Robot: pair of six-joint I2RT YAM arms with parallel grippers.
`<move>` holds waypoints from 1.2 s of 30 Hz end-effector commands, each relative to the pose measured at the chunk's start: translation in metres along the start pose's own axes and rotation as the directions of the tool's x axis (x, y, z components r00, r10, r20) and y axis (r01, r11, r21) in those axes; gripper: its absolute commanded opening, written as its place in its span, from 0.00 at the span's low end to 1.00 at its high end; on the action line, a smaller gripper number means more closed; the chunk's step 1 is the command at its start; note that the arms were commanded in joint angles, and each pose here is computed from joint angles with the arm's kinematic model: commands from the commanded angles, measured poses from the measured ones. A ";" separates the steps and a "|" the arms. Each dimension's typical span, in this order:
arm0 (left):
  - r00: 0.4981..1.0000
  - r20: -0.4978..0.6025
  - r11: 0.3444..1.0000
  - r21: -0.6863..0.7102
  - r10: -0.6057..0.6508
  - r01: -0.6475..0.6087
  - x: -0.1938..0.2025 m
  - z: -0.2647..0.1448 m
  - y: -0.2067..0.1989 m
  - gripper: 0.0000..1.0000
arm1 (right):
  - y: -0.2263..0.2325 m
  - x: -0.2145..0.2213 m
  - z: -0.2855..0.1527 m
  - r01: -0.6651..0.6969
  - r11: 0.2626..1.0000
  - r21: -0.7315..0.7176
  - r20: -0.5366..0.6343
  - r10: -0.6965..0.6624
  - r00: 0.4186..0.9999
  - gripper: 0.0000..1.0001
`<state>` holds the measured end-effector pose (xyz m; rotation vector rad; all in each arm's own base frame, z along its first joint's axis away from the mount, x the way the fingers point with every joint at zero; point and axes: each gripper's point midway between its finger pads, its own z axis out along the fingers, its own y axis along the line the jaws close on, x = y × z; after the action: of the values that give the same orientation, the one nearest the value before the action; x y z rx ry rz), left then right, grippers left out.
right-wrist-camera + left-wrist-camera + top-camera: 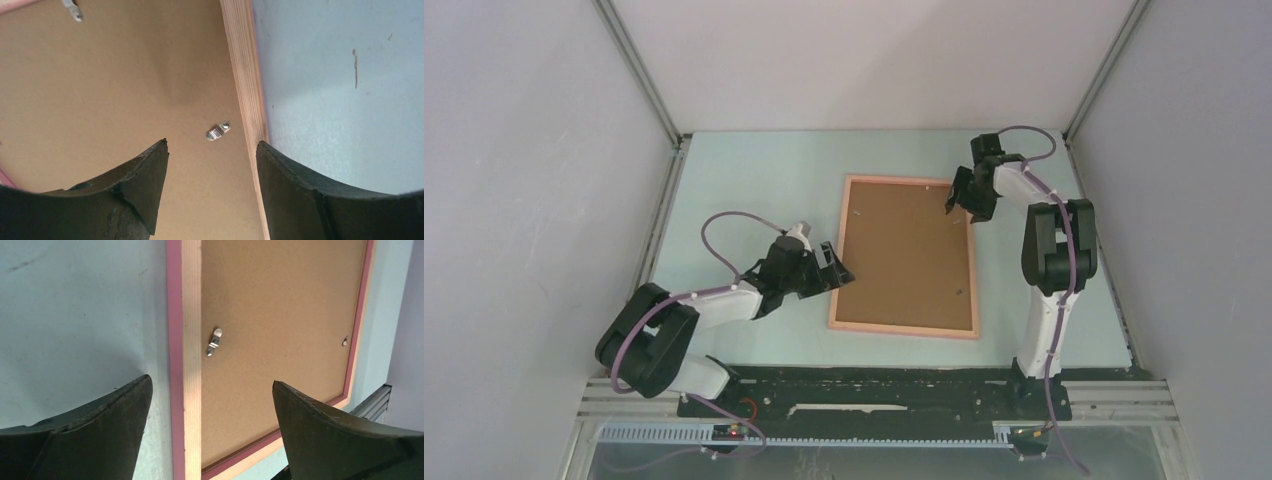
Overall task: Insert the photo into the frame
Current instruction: Adjust the photo frame at the center of the board, then install the photo frame at the center of the board.
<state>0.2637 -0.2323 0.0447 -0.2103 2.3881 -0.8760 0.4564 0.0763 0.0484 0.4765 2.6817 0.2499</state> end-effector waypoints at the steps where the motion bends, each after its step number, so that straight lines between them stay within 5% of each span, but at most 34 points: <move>1: 0.996 0.066 0.998 -0.009 0.056 -0.056 -0.028 -0.007 -0.005 0.99 | -0.015 0.001 -0.007 0.057 0.993 0.101 0.013 -0.059 0.998 0.74; 17: 0.994 0.111 1.000 -0.007 0.007 -0.007 -0.044 0.006 0.013 1.00 | -0.020 0.013 0.016 0.075 0.988 0.134 -0.062 -0.067 0.996 0.65; 28: 0.996 0.094 1.000 -0.003 0.004 -0.004 -0.039 0.009 0.014 1.00 | -0.019 0.019 0.014 0.092 0.986 0.141 -0.069 -0.083 0.994 0.32; 34: 0.996 0.093 1.000 0.000 0.003 -0.003 -0.038 0.009 0.014 1.00 | -0.024 0.014 0.010 0.104 0.983 0.149 -0.050 -0.098 0.994 0.00; 36: 0.996 0.093 1.000 0.001 0.001 -0.001 -0.038 0.009 0.014 1.00 | -0.025 0.011 0.009 0.108 0.983 0.148 -0.043 -0.103 0.994 0.00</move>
<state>0.2956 -0.2091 0.0426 -0.2549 2.3185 -0.8310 0.4413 0.0534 0.0262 0.3429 2.7844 0.0059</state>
